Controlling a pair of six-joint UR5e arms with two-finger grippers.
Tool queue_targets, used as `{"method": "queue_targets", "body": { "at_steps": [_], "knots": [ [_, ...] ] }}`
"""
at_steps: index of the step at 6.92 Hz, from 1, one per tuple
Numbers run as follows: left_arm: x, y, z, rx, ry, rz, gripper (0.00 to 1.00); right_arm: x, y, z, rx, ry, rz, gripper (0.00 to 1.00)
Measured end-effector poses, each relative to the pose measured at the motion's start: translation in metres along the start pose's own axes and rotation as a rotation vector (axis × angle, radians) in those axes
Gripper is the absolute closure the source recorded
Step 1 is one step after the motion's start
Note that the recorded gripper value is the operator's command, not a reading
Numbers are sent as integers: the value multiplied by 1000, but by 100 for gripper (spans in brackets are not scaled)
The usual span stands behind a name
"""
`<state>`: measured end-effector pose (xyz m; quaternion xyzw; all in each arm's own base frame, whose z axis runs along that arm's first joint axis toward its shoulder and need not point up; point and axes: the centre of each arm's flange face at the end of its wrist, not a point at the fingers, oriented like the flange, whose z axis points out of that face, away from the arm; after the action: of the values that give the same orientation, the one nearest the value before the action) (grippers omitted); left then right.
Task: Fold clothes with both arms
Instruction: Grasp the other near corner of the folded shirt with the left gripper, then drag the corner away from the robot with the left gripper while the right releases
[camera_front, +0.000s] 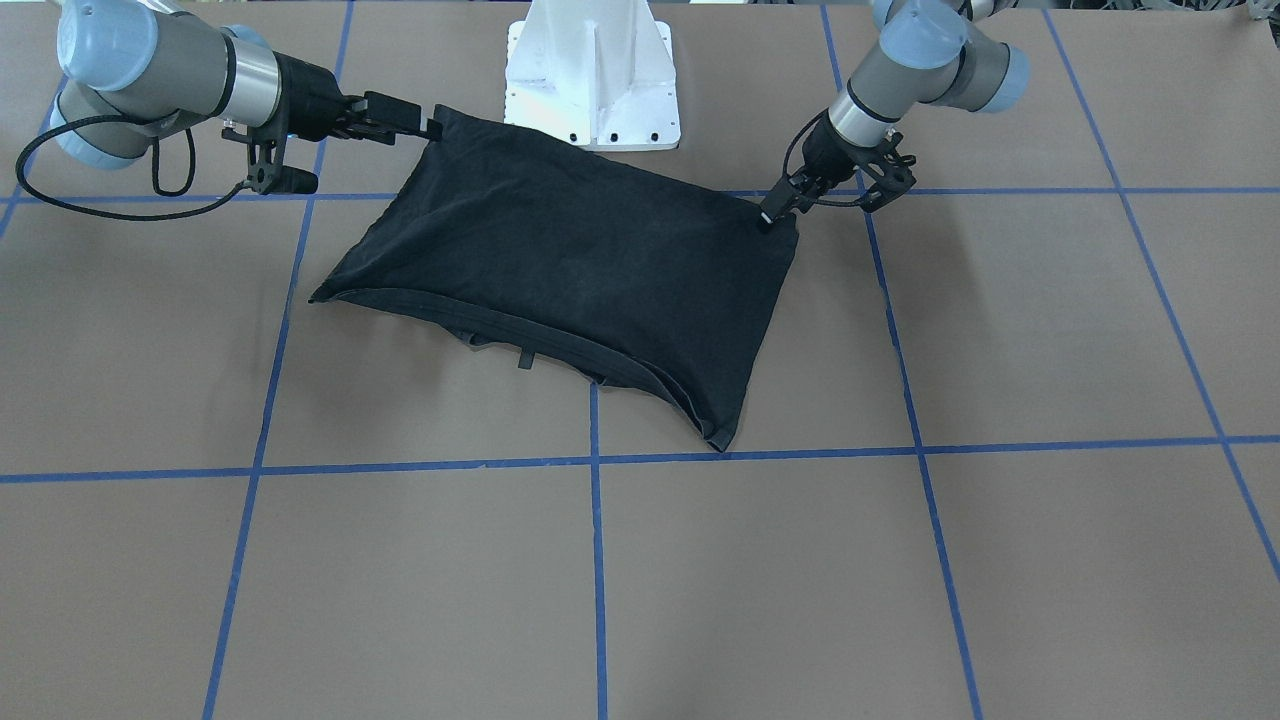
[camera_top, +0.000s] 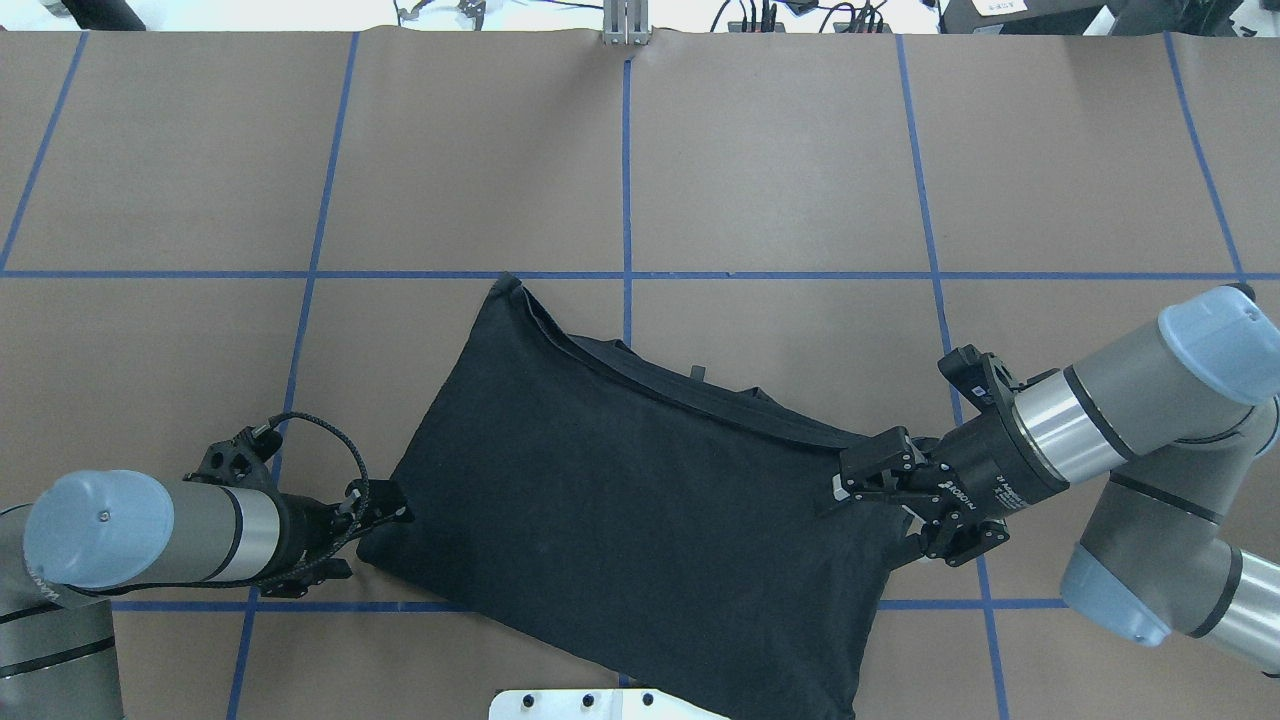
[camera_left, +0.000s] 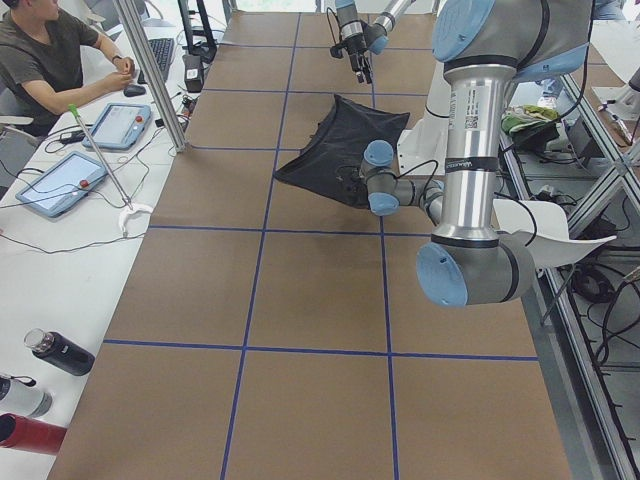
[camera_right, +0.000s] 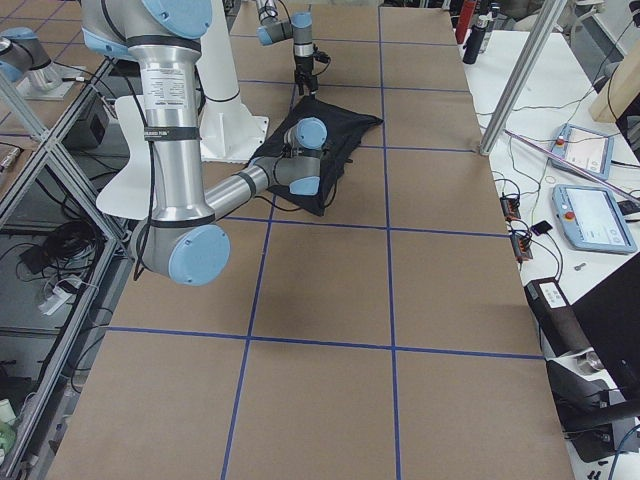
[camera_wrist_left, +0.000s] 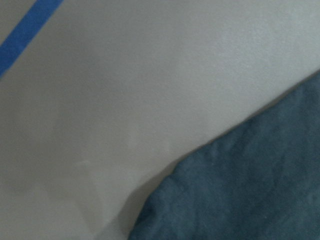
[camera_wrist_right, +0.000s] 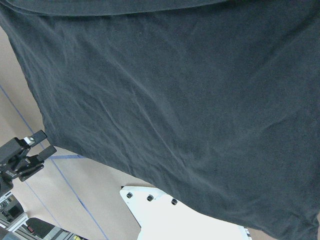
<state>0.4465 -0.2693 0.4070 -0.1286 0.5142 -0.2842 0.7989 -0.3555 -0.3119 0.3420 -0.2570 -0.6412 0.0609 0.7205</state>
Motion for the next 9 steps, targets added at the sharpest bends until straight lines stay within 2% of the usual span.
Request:
{"method": "queue_targets", "body": {
  "at_steps": [1,2,3,5,7,9],
  "knots": [
    [-1,0,2,0,-4,0,5,0,0,-1,1,-1,0,0],
    [-2,2,3,-2,-6,1,17,0,-1,-1,2,-1,0,0],
    [-2,3,3,-4,-8,2,37,0,-1,-2,4,-1,1,0],
    [-2,6,5,-10,-11,5,59,0,-2,-4,6,-2,2,0],
    [-2,10,6,-16,-12,11,97,1,-4,-5,11,-1,5,0],
    [4,15,0,-29,2,20,100,1,-5,-7,15,-2,8,0]
  ]
}}
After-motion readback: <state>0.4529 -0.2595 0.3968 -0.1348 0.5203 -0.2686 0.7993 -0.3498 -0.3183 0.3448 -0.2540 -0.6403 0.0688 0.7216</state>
